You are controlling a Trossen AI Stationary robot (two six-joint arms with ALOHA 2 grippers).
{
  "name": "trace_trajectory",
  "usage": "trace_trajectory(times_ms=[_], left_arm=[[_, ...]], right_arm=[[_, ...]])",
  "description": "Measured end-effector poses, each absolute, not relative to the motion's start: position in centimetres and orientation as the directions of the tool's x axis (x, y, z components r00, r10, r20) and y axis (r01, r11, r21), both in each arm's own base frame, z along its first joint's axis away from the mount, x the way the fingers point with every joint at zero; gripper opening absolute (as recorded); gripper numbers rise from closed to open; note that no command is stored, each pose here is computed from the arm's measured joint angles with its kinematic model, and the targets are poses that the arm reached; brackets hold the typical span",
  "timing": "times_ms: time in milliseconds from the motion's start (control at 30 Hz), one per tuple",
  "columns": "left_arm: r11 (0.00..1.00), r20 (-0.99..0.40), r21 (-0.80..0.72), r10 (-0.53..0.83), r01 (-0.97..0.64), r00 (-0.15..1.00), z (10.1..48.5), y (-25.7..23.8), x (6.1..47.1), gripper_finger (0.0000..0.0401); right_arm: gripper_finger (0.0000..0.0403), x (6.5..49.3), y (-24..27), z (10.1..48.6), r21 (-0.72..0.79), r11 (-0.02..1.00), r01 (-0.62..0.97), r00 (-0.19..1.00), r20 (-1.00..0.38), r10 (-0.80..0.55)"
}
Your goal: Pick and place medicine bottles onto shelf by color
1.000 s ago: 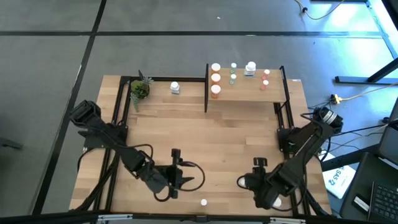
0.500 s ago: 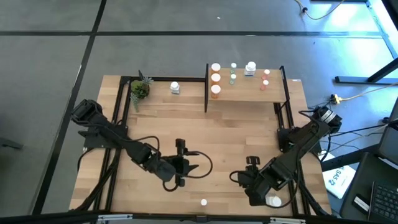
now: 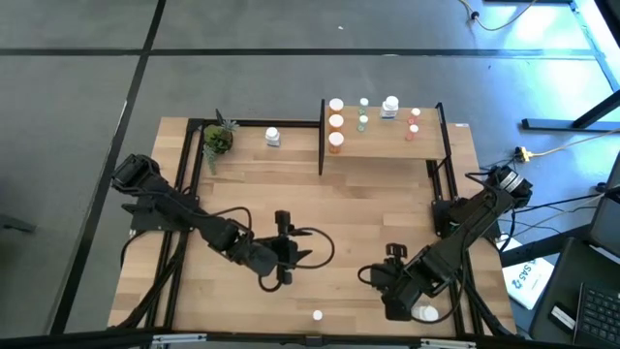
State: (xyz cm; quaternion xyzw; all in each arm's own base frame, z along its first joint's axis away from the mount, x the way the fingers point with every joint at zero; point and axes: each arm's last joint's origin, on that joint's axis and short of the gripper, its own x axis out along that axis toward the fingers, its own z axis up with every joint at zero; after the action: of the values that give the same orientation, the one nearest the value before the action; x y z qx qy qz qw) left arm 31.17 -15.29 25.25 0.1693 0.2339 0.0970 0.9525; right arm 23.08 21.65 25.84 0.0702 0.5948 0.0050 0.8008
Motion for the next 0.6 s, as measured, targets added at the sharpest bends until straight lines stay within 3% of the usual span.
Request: trace_trajectory(times_ms=[233,600], left_arm=[[0.924,-0.413,0.368,0.266,-0.108,0.871,25.25,-15.23,31.21,0.0206],[0.924,-0.413,0.368,0.266,-0.107,0.871,25.25,-15.23,31.21,0.0206]], right_arm=[[0.0194,23.03,21.70,25.84,0.157,0.966,0.207,0.293,-0.952,0.092],[0.0194,22.86,22.43,25.94,0.170,0.965,0.200,0.346,-0.934,0.093]])
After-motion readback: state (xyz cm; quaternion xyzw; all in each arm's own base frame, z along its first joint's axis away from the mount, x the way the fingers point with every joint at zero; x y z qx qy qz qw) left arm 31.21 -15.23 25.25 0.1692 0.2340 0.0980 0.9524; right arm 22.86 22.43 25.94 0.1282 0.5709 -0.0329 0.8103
